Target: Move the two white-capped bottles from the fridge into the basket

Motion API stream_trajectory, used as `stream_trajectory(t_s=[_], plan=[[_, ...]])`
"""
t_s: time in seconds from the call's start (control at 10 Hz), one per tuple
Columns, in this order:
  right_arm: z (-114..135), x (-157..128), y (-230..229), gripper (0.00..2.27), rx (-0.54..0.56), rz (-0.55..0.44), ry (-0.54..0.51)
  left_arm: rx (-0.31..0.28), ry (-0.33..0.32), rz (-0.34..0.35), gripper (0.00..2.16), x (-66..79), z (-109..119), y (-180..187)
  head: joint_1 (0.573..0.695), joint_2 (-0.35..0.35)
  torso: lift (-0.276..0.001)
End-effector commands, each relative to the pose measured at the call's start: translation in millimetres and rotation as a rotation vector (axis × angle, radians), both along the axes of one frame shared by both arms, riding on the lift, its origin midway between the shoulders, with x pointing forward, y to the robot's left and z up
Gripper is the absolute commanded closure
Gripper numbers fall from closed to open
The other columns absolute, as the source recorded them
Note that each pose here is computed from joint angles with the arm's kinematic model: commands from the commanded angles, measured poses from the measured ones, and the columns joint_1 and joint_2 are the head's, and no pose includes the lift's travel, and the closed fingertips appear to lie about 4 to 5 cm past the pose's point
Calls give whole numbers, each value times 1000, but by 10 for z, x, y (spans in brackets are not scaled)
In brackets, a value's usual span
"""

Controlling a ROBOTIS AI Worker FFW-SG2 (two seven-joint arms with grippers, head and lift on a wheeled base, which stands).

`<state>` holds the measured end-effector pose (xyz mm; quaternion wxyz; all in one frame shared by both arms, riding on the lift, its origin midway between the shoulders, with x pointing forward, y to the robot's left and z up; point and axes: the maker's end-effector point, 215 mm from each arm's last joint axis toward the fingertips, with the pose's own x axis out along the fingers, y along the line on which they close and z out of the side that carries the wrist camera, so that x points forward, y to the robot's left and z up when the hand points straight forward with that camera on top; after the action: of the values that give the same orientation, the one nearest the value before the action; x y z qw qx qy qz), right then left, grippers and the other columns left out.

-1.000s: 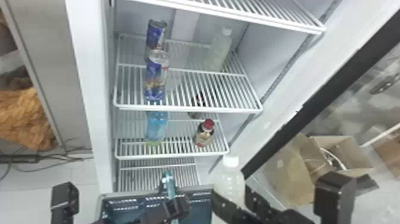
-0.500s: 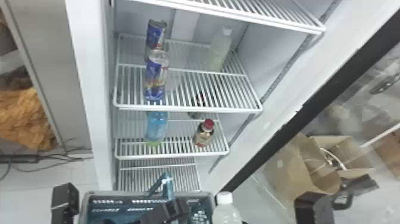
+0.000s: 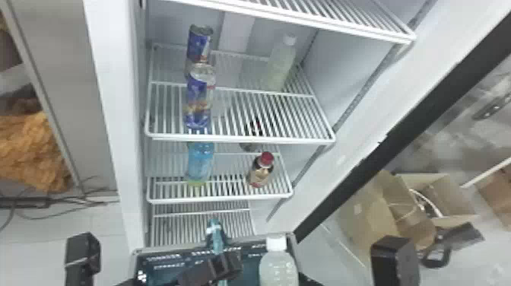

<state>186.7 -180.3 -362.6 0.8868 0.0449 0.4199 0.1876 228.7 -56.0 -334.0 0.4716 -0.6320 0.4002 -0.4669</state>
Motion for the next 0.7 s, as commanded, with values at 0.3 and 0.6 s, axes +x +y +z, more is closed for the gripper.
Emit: stream_trajectory(t_s=[0.3, 0.6], plan=[[76, 73, 33, 455, 9, 7, -28, -3, 0, 0, 1185, 1, 10, 2, 695, -350, 0], [192, 223, 12, 460, 6, 4, -88, -5, -1, 3, 1185, 9, 13, 0, 695, -350, 0]])
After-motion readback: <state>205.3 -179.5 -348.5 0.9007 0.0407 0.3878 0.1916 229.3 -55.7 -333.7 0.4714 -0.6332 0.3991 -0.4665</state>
